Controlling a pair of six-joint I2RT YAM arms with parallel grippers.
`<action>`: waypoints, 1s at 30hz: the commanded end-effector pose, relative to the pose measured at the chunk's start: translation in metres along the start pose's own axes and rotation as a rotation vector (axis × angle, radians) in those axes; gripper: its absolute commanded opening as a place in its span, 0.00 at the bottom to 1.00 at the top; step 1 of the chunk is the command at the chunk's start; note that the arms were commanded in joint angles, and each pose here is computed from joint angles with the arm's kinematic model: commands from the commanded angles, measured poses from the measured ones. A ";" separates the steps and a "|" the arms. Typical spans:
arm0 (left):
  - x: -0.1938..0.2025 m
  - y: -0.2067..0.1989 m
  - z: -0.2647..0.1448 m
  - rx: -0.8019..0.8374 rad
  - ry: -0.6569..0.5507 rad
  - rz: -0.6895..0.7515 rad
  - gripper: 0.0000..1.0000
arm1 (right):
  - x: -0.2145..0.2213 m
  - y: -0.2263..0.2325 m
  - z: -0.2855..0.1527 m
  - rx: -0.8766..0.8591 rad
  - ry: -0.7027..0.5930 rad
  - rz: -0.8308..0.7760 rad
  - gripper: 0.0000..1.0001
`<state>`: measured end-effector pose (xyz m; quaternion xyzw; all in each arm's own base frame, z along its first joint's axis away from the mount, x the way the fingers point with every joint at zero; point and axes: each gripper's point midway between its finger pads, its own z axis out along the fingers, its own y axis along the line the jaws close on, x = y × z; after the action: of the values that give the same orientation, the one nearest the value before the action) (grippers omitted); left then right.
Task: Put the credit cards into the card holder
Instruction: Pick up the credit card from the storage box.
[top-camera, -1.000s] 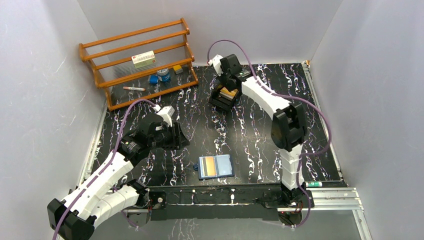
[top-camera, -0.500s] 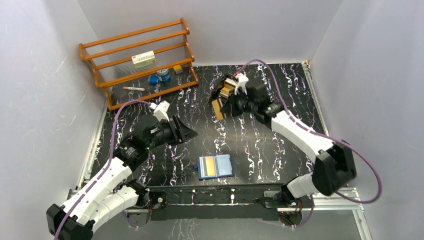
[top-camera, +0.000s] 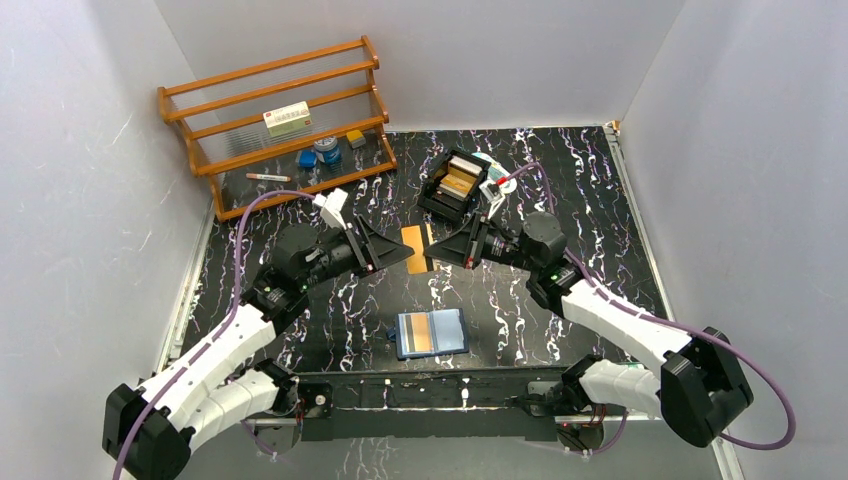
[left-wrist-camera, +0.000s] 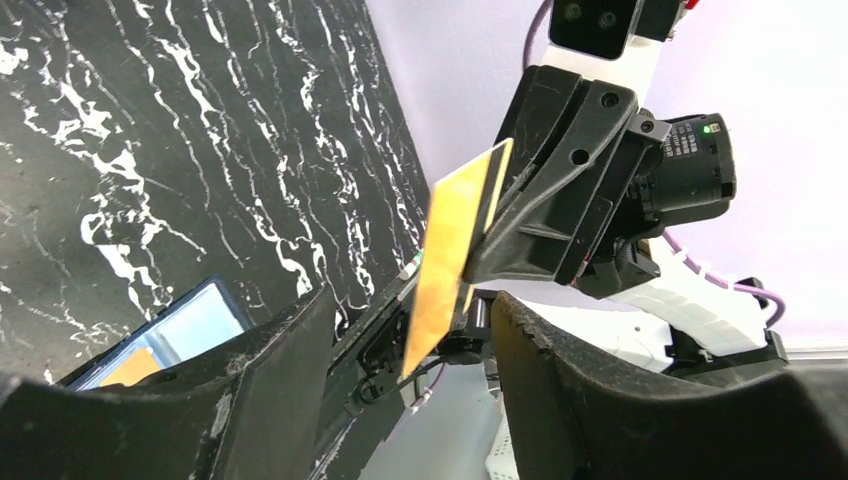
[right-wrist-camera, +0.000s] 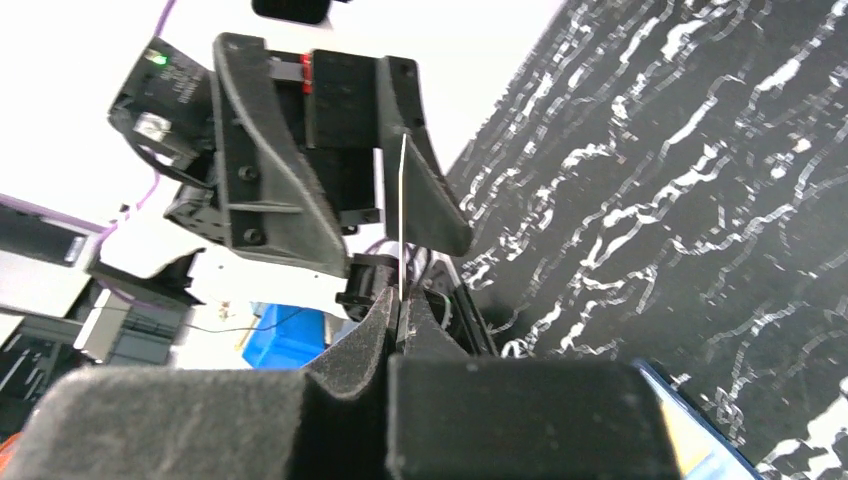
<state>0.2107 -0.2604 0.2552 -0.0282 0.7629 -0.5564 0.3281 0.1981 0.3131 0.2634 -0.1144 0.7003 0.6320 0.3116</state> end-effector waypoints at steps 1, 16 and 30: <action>-0.009 -0.030 -0.002 0.122 -0.027 0.016 0.55 | -0.012 0.042 -0.005 -0.156 -0.050 -0.030 0.00; 0.009 0.001 0.001 0.021 0.038 0.002 0.00 | 0.019 -0.012 -0.008 0.081 0.017 0.058 0.34; 0.068 0.080 0.002 -0.223 0.192 -0.207 0.00 | 0.074 -0.117 -0.065 0.629 0.153 0.078 0.55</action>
<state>0.1959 -0.2576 0.1760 -0.0710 0.8241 -0.5117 0.2323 0.1893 0.2675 0.1535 -0.0358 0.8536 0.4497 0.2603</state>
